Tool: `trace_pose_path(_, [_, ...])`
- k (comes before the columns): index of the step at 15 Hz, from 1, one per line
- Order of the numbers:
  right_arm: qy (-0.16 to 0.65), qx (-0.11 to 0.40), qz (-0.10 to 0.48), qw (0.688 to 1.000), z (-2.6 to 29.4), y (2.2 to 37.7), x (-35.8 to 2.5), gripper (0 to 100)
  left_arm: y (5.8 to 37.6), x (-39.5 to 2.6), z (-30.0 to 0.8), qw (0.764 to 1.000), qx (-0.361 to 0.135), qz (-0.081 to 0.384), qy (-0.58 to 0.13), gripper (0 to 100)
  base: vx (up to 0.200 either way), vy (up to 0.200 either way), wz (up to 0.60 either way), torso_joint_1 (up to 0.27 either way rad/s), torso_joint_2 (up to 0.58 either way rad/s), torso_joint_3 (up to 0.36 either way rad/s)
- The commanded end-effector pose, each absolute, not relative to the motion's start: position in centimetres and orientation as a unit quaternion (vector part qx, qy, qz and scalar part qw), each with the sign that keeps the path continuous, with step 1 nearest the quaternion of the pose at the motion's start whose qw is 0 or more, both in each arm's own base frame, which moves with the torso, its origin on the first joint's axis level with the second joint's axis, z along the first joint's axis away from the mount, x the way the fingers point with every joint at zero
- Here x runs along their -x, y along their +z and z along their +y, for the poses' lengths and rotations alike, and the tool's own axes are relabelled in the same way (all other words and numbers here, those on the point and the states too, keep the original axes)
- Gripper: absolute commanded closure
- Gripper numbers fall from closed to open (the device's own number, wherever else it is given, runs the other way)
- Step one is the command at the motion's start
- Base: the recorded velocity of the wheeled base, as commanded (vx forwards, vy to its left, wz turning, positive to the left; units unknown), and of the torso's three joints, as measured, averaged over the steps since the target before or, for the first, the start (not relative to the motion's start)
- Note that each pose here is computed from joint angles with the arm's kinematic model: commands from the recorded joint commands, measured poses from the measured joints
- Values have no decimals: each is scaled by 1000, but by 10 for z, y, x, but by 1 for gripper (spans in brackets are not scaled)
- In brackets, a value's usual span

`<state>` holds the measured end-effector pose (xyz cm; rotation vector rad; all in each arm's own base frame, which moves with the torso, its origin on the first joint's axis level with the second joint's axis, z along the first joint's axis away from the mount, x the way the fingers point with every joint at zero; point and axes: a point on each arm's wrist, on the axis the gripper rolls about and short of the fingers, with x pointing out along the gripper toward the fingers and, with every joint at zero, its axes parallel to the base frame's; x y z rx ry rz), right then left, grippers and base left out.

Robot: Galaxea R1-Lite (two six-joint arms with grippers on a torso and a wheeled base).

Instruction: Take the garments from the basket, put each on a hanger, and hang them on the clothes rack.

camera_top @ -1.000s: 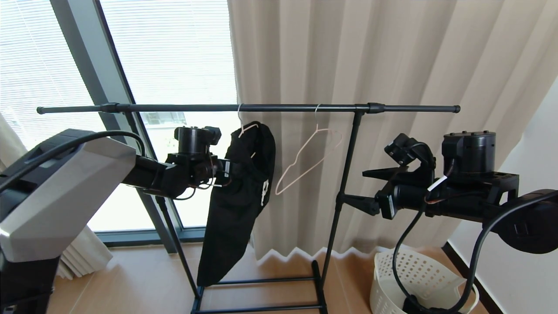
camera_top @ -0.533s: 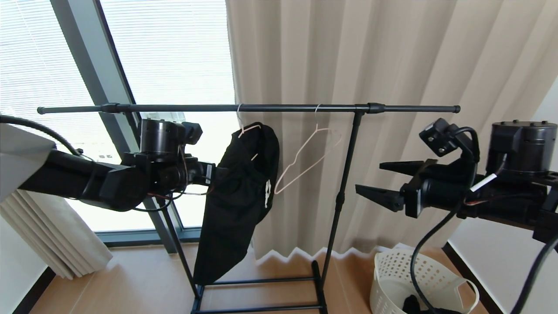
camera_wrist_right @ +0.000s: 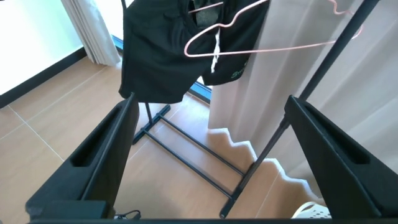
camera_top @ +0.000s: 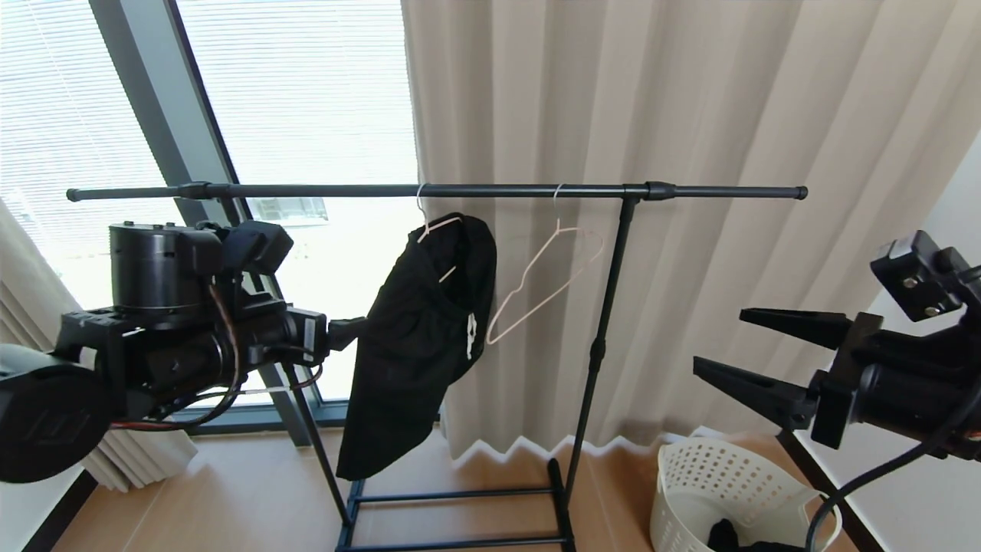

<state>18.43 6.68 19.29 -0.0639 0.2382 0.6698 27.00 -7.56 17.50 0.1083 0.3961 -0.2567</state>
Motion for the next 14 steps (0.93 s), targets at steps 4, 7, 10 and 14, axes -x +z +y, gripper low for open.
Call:
trace_pose_path(4, [327, 31, 97, 939, 47, 176, -123, 0, 175, -166, -57, 972, -57, 163, -157, 0, 0, 0, 0, 0, 0, 0])
trace_pose_path(7, [307, 31, 101, 946, 38, 158, -98, 0, 155, -127, -44, 971, -58, 169, -156, 0, 0, 0, 0, 0, 0, 0])
trace_pose_path(10, [302, 27, 92, 948, 28, 137, -67, 0, 137, -98, -33, 972, -57, 169, -156, 0, 0, 0, 0, 0, 0, 0])
trace_pose_path(14, [287, 28, 58, 956, 19, 122, -41, 0, 114, -75, -25, 969, -58, 182, -156, 0, 0, 0, 0, 0, 0, 0])
